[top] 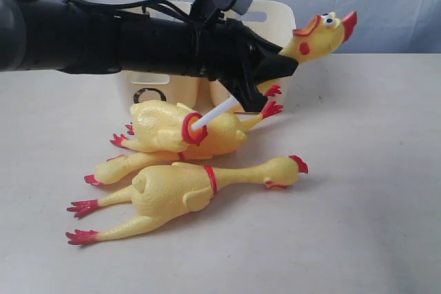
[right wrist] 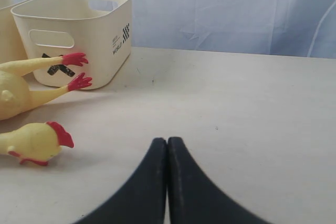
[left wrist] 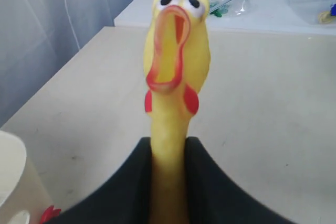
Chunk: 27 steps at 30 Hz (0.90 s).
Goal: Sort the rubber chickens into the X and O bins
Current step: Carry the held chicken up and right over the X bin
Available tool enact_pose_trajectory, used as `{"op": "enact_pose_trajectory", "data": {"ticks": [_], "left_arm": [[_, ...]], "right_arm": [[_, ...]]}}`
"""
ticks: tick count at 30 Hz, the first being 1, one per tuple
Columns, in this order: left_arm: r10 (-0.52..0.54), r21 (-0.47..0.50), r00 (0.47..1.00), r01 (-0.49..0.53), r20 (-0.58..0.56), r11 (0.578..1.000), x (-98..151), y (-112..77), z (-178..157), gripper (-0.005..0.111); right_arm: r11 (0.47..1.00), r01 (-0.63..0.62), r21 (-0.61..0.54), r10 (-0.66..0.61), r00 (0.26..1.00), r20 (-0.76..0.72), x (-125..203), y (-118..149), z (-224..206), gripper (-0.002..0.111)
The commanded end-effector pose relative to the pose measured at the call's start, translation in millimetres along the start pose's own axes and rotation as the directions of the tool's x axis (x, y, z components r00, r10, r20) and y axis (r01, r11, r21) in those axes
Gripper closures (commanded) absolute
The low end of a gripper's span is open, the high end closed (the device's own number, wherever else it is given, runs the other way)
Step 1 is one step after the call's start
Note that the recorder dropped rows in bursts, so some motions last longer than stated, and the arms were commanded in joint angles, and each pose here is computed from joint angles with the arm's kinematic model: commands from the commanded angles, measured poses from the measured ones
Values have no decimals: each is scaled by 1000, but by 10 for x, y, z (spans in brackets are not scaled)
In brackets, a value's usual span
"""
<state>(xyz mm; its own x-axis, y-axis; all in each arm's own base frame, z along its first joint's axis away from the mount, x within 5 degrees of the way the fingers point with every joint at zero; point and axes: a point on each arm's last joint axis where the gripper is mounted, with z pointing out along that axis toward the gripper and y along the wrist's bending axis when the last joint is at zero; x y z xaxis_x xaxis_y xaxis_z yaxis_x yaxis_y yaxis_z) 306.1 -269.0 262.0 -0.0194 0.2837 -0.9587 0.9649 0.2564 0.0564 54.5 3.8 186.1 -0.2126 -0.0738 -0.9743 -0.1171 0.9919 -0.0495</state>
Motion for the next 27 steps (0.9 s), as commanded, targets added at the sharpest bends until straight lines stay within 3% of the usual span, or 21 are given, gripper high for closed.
{"op": "enact_pose_trajectory", "data": {"ticks": [1, 16, 27], "left_arm": [[20, 47, 996, -24, 82, 999, -197, -6, -13, 107], [21, -205, 999, -26, -27, 978, -177, 247, -30, 107], [61, -294, 995, -81, -79, 952, -177, 341, -55, 107]], "right_arm": [[1000, 0, -2, 0, 1000, 9, 1, 2, -1, 109], [1000, 0, -2, 0, 1000, 9, 1, 2, -1, 109], [1000, 0, -2, 0, 1000, 9, 1, 2, -1, 109]]}}
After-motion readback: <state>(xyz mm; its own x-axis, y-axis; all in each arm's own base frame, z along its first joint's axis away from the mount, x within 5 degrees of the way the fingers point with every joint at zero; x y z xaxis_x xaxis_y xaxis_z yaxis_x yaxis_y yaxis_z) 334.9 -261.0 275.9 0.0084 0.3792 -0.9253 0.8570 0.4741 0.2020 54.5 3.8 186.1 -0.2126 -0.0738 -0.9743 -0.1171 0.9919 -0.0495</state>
